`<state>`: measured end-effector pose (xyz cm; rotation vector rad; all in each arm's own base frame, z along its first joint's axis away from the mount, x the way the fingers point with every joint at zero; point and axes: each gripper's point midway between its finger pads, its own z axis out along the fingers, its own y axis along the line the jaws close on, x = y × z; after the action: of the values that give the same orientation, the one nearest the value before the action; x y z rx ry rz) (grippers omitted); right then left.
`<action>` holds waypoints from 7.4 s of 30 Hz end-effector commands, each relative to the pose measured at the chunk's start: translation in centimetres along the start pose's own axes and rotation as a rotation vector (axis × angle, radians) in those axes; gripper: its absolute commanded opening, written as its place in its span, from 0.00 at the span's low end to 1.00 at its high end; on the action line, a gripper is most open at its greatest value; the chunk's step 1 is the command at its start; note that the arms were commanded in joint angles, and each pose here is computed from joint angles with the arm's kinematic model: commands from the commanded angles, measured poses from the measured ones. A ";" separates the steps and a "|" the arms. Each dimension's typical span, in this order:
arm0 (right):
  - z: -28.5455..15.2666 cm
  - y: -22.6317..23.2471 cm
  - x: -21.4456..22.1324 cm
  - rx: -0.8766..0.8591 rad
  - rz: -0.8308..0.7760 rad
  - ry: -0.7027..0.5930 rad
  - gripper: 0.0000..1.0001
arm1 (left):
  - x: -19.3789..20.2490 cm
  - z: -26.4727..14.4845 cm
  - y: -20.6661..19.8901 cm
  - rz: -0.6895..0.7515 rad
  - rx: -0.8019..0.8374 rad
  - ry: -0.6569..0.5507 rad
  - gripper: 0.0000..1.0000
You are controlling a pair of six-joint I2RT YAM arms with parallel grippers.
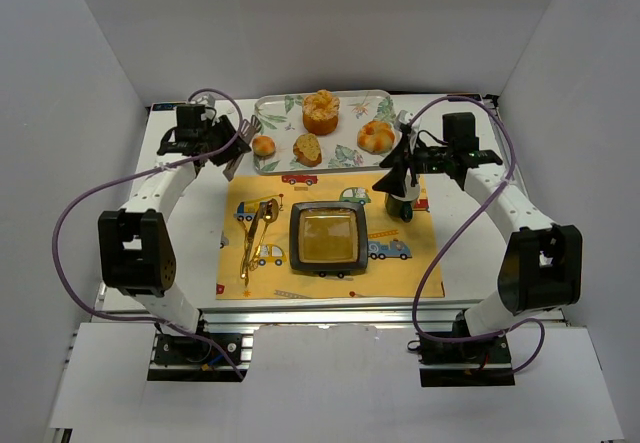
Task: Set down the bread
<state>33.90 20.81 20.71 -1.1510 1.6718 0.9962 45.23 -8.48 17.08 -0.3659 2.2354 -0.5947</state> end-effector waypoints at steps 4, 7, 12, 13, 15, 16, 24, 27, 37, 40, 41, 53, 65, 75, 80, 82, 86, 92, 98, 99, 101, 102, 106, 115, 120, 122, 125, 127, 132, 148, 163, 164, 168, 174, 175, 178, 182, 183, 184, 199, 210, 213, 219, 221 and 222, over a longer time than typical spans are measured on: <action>-1.0 0.7 -1.3 0.001 -0.042 -0.043 0.82 | -0.5 0.3 -1.1 0.023 -0.034 0.023 0.52; -1.1 0.7 -1.2 0.000 -0.036 -0.045 0.82 | -0.5 0.6 -0.8 0.044 -0.067 0.032 0.52; -1.0 0.6 -1.2 -0.005 -0.035 -0.047 0.82 | -0.4 1.0 -0.1 0.080 -0.107 0.041 0.53; -1.0 0.6 -1.2 -0.005 -0.032 -0.047 0.82 | -0.5 1.1 -0.2 0.081 -0.105 0.039 0.53; -1.0 0.6 -1.2 -0.005 -0.032 -0.046 0.82 | -0.1 1.5 0.1 0.087 -0.110 0.054 0.53; -1.0 0.5 -1.1 -0.004 -0.030 -0.046 0.82 | -0.1 1.6 0.0 0.089 -0.107 0.057 0.53; -1.1 0.4 -1.2 -0.001 -0.031 -0.045 0.82 | 0.5 3.1 -0.1 0.092 -0.093 0.094 0.54; -1.0 0.4 -1.2 -0.003 -0.032 -0.044 0.82 | 0.6 3.2 0.2 0.094 -0.109 0.106 0.54; -1.0 0.3 -1.4 -0.002 -0.032 -0.047 0.82 | 1.0 3.6 0.1 0.093 -0.094 0.126 0.48; -1.1 0.3 -1.5 0.002 -0.036 -0.048 0.82 | 1.3 3.8 0.3 0.093 -0.097 0.137 0.41; -1.2 0.3 -1.4 0.003 -0.034 -0.047 0.82 | 1.5 3.8 0.3 0.092 -0.096 0.145 0.34; -2.0 0.2 -1.9 0.021 -0.049 -0.057 0.82 | -1.6 1.6 -3.5 0.108 0.029 0.049 0.00; -2.5 0.0 -2.2 0.040 -0.067 -0.061 0.82 | 0.7 -4.1 -7.1 0.075 0.175 0.030 0.00; -3.3 -1.0 -2.4 0.072 -0.076 -0.061 0.83 | 14.4 -10.8 -11.1 0.144 0.332 0.281 0.00; -3.1 -1.3 -2.6 0.061 -0.061 -0.065 0.83 | 18.7 -11.8 -10.0 0.144 0.318 0.375 0.01; -3.1 -1.4 -2.8 0.059 -0.063 -0.067 0.83 | 20.7 -11.4 -9.6 0.170 0.293 0.427 0.07; -3.1 -1.4 -2.7 0.058 -0.053 -0.063 0.83 | 21.7 -10.9 -9.4 0.197 0.273 0.457 0.20; -3.1 -1.0 -2.4 0.058 -0.046 -0.059 0.82 | 21.6 -11.0 -9.9 0.227 0.273 0.459 0.35; -3.1 -1.0 -2.4 0.058 -0.046 -0.059 0.83 | 20.7 -11.2 -10.0 0.246 0.253 0.445 0.40; -3.1 -1.0 -2.4 0.058 -0.048 -0.059 0.82 | 20.6 -11.2 -9.9 0.251 0.248 0.445 0.42; -3.1 -1.1 -2.5 0.057 -0.049 -0.060 0.83 | 20.5 -11.2 -10.0 0.252 0.246 0.440 0.42; -3.1 -1.0 -2.5 0.055 -0.049 -0.061 0.83 | 20.3 -11.2 -10.1 0.251 0.247 0.436 0.42; -3.0 -0.9 -2.3 0.051 -0.047 -0.060 0.83 | 20.1 -11.2 -10.2 0.252 0.241 0.429 0.46; -3.1 -0.8 -2.1 0.052 -0.046 -0.058 0.83 | 18.6 -11.2 -10.4 0.280 0.205 0.396 0.48; -3.1 -0.7 -1.9 0.050 -0.048 -0.057 0.83 | 14.6 -11.2 -12.4 0.302 0.200 0.314 0.47; -3.1 -0.7 -2.0 0.048 -0.046 -0.059 0.83 | 13.2 -10.8 -12.7 0.289 0.201 0.288 0.47; -3.0 -0.7 -1.9 0.046 -0.041 -0.061 0.83 | 10.8 -9.1 -12.9 0.234 0.202 0.233 0.47; -3.0 -0.7 -2.0 0.046 -0.042 -0.064 0.83 | 8.4 -7.1 -12.3 0.139 0.187 0.175 0.45; -3.0 -0.6 -2.1 0.042 -0.043 -0.072 0.83 | 4.0 -2.4 -10.8 -0.048 0.149 0.090 0.46; -2.9 -0.5 -1.7 0.045 -0.045 -0.070 0.83 | 2.9 6.6 -7.3 -0.025 0.002 0.179 0.50; -2.8 -0.6 -1.7 0.040 -0.035 -0.073 0.83 | 5.5 6.5 -6.9 0.002 0.038 0.275 0.51; -2.8 -0.6 -1.8 0.039 -0.037 -0.073 0.83 | 5.8 6.5 -6.5 0.013 0.023 0.290 0.51; -2.8 -0.6 -1.8 0.038 -0.038 -0.076 0.83 | 6.5 6.5 -5.4 0.050 -0.027 0.324 0.51; -2.8 -0.7 -1.9 0.038 -0.034 -0.080 0.83 | 7.9 7.1 -6.4 0.075 0.003 0.374 0.48; -2.8 -0.7 -2.0 0.040 -0.037 -0.080 0.83 | 8.0 7.2 -6.6 0.074 0.010 0.379 0.47; -2.8 -0.6 -2.0 0.039 -0.040 -0.080 0.83 | 8.5 7.6 -7.3 0.062 0.042 0.391 0.42; -2.9 -0.5 -1.8 0.042 -0.037 -0.078 0.83 | 8.6 7.7 -7.5 0.059 0.048 0.397 0.29; -2.9 -0.5 -1.9 0.044 -0.040 -0.077 0.83 | 8.7 7.7 -7.4 0.057 0.048 0.400 0.25; -2.9 -0.4 -1.9 0.044 -0.040 -0.077 0.83 | 8.7 7.6 -7.6 0.057 0.054 0.402 0.21; -3.2 0.0 -1.8 0.042 -0.051 -0.076 0.83 | 3.8 1.5 -11.3 0.014 0.161 0.215 0.00; -3.8 -0.3 -2.3 0.064 -0.090 -0.073 0.83 | 14.5 -6.8 -12.4 0.082 0.251 0.419 0.00; -3.8 -0.3 -2.2 0.062 -0.088 -0.070 0.83 | 19.3 -9.6 -11.9 0.144 0.240 0.529 0.00; -3.6 -0.2 -2.0 0.052 -0.057 -0.063 0.83 | 22.2 -13.1 -10.9 0.270 0.163 0.613 0.00; -3.7 -0.2 -2.0 0.052 -0.054 -0.063 0.83 | 22.7 -13.5 -10.6 0.301 0.141 0.631 0.00; -3.7 -0.2 -2.1 0.052 -0.055 -0.064 0.83 | 22.6 -13.5 -10.7 0.312 0.133 0.626 0.00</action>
<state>33.99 17.93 22.37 -1.1051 1.6325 0.9443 21.28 -24.09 14.87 0.2208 2.7816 -0.8212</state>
